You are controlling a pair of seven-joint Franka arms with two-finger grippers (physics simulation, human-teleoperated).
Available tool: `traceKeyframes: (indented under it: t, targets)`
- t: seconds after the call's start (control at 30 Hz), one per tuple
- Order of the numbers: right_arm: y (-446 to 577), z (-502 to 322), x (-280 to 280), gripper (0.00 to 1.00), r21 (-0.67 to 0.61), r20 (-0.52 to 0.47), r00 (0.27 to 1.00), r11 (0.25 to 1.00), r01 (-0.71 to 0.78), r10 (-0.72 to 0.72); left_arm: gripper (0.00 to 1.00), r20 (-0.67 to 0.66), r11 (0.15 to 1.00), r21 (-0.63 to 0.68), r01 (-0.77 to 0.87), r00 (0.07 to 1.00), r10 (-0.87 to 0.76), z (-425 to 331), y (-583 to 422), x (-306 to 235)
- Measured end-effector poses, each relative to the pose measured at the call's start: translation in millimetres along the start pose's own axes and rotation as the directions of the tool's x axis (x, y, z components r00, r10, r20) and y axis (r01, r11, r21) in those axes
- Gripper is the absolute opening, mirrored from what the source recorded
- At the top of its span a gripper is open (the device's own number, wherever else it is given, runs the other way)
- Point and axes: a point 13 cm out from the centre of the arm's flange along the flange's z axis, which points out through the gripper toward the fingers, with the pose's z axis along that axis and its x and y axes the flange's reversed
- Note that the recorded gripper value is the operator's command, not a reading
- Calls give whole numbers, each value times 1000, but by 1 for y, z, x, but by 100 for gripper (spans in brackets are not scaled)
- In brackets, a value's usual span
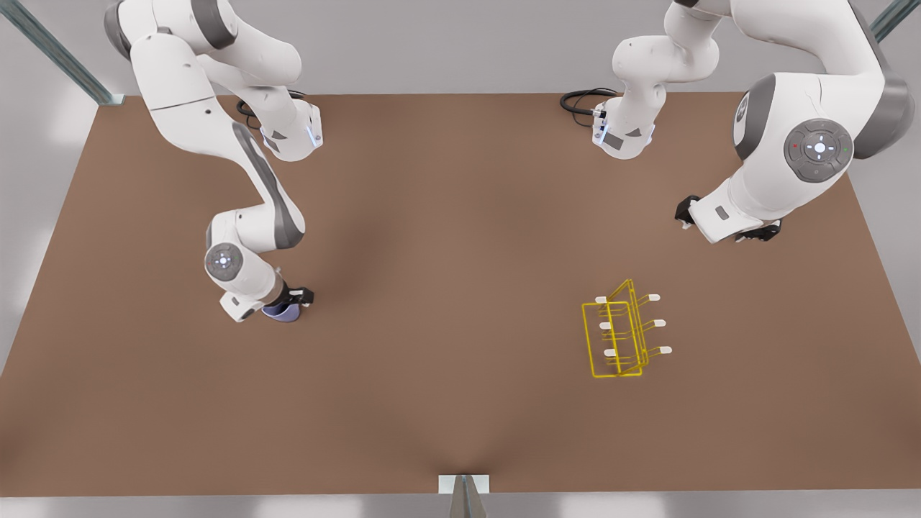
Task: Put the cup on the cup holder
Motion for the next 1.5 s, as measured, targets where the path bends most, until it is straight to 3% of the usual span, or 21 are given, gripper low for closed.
traceKeyframes:
  t: [0.43, 0.47, 0.57, 0.67, 0.77, 1.13, 1.33, 1.5]
  targets:
    - [3, 31, 7, 99, -5, -52, 999, 1000, 5, -5, 100, -1, 1000, 0, 1, 1000, -1, 0, 1, 0]
    - [4, 31, 6, 78, -6, -52, 999, 1000, 4, -5, 100, -1, 1000, 0, 1, 1000, -1, 0, 1, 0]
    - [5, 31, 5, 44, -12, -53, 999, 1000, 8, -8, 100, 0, 1000, 0, 0, 1000, 0, 0, 1, 0]
    - [4, 32, 7, 42, -13, -61, 998, 1000, 14, -14, 100, 0, 1000, 0, -1, 1000, 1, 0, 0, 0]
    - [1, 33, 9, 21, -10, -72, 997, 1000, 15, -16, 100, 0, 1000, 0, -1, 1000, 1, 0, 0, 0]
    - [8, -4, -16, 21, -27, -70, 997, 999, 27, -29, 100, -1, 1000, 0, -3, 1000, 3, 0, -1, 0]
    - [143, -51, -41, 21, -345, -115, 993, 937, -58, 19, 100, -6, 1000, 0, -6, 1000, 6, 1, -3, 0]
    - [286, -91, -94, 21, -703, -220, 975, 696, -144, -20, 100, -10, 1000, 2, -6, 1000, 6, 3, -3, -1]
